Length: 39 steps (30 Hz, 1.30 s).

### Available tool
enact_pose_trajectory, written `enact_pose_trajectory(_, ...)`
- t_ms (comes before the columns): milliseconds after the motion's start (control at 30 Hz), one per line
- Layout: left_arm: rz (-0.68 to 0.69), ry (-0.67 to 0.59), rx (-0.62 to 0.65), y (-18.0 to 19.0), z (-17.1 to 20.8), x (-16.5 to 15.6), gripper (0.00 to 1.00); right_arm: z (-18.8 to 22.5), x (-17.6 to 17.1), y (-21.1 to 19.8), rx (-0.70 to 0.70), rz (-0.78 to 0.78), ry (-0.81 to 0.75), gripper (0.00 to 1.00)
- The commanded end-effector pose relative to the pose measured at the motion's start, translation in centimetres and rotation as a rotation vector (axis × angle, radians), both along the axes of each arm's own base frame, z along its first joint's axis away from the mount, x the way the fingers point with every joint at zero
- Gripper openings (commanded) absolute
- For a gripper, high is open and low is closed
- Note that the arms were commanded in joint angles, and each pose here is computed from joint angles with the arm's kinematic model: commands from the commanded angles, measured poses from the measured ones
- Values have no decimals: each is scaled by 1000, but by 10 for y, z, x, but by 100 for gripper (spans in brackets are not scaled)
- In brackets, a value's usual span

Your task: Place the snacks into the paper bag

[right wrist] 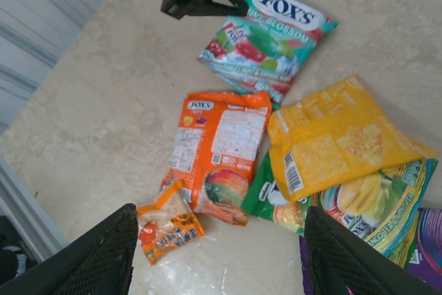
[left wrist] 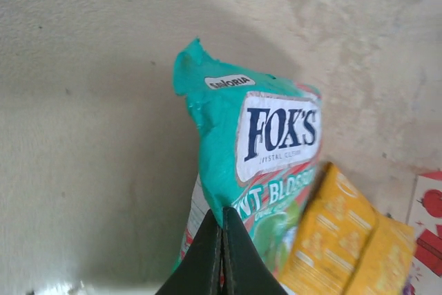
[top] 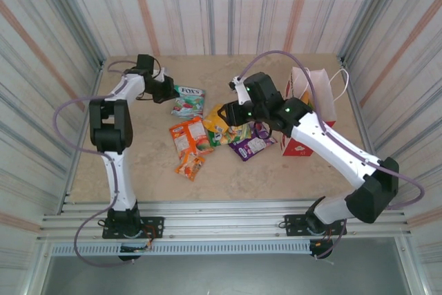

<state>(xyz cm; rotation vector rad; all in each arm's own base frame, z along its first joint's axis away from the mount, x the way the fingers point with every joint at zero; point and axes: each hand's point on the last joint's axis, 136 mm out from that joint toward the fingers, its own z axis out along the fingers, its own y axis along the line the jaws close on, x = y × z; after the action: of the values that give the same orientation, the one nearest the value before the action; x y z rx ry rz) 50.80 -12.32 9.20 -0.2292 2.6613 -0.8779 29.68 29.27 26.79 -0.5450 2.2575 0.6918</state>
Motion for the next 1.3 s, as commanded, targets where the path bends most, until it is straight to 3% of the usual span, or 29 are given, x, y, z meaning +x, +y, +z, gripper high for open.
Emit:
enact_pose_trajectory(0,-67,-179,-35,-14,71,-8,0,18,5,-6,59,-43,-50,65)
enact_pose_trajectory(667,-266,-599,-173,-50,237,-114,0,54,14,-6,246,-17,-138,66)
enact_pose_trajectory(1000,-334,-736,-280,-61,287,-161,0,76,20,-15,327,-18,-193,69)
enact_pose_trajectory(1267,-412,-812,-367,-78,310,-185,0,95,14,-18,478,24,-222,73)
